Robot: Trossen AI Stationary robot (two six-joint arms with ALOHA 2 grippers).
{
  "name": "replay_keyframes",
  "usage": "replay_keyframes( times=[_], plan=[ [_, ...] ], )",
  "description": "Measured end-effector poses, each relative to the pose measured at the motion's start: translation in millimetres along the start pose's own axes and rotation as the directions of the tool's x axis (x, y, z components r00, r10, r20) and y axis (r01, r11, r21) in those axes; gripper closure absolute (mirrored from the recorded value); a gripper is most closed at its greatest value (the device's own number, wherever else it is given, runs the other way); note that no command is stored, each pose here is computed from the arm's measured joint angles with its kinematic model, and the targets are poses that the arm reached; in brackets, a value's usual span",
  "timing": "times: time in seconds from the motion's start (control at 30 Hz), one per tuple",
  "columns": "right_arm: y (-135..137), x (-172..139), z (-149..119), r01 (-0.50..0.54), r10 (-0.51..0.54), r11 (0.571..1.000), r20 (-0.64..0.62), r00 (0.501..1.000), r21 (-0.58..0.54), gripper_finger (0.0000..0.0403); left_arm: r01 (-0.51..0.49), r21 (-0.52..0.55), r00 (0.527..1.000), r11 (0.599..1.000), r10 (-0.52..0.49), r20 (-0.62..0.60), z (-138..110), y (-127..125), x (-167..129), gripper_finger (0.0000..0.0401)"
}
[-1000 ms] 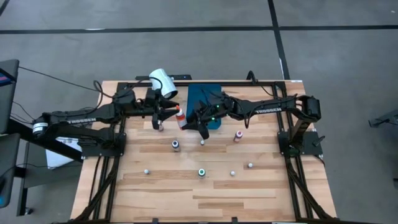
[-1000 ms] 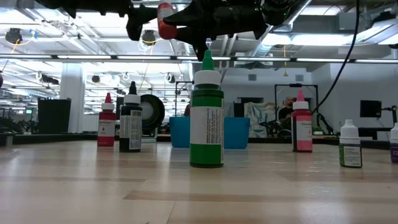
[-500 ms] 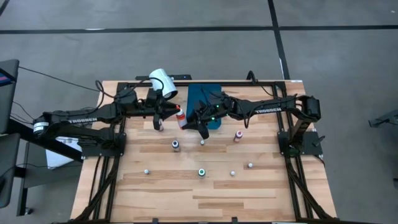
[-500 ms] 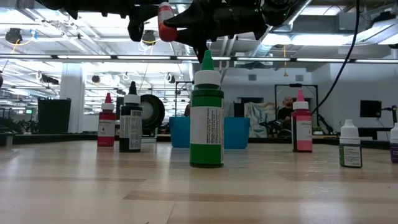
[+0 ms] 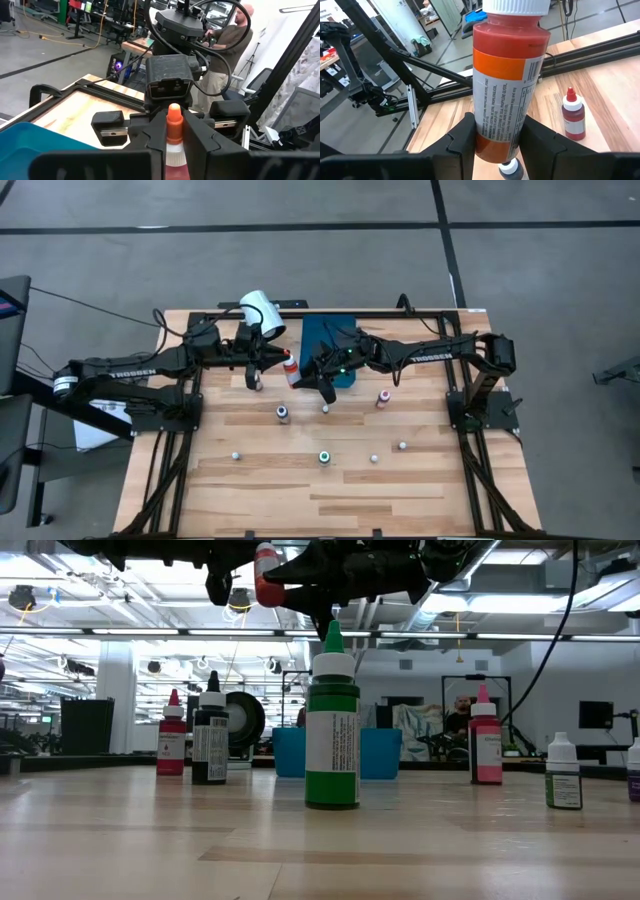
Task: Pick & Place food coloring
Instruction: Put the big orange food coloring bottle into the blue bin
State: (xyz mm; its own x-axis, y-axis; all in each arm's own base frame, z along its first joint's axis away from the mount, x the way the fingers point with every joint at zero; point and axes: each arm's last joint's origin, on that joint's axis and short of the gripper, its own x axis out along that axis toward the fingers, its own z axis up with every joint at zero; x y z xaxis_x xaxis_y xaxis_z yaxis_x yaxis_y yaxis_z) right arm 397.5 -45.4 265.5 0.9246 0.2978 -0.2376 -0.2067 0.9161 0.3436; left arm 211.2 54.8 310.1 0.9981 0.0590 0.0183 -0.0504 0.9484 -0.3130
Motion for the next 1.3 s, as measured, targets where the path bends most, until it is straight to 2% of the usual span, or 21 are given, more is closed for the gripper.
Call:
replay_keyframes(
  times=[0.27,0.5,0.67,0.8,1.3],
  plan=[
    [-5.0,-2.5,1.5,0.005,-0.005,1.000,0.004,1.000,0.001,0.0266,0.002,0.031,1.000,1.000,-0.002,0.019,1.5,-0.3,0.3,0.0375],
    [-14.4,-8.9,4.3,-0.055,0.055,0.998,-0.007,0.998,0.030,0.0206,-0.007,0.058,1.000,0.998,0.007,0.014,0.5,0.1,0.5,0.0375],
    [-19.1,-11.3,5.0,-0.048,0.048,0.998,-0.011,0.999,0.033,0.0173,-0.020,0.081,1.000,0.996,0.018,0.018,0.5,0.6,0.5,0.0375],
    [-28.6,-16.6,3.2,-0.027,0.029,0.998,-0.042,0.999,0.062,0.0169,-0.033,0.104,0.999,0.994,0.031,0.022,0.6,1.1,0.4,0.0374],
    [-74.1,-49.3,5.9,-0.070,0.083,0.985,-0.076,0.994,0.158,0.0179,-0.095,0.207,0.994,0.974,0.083,0.066,2.0,3.3,3.8,0.0375]
  ],
)
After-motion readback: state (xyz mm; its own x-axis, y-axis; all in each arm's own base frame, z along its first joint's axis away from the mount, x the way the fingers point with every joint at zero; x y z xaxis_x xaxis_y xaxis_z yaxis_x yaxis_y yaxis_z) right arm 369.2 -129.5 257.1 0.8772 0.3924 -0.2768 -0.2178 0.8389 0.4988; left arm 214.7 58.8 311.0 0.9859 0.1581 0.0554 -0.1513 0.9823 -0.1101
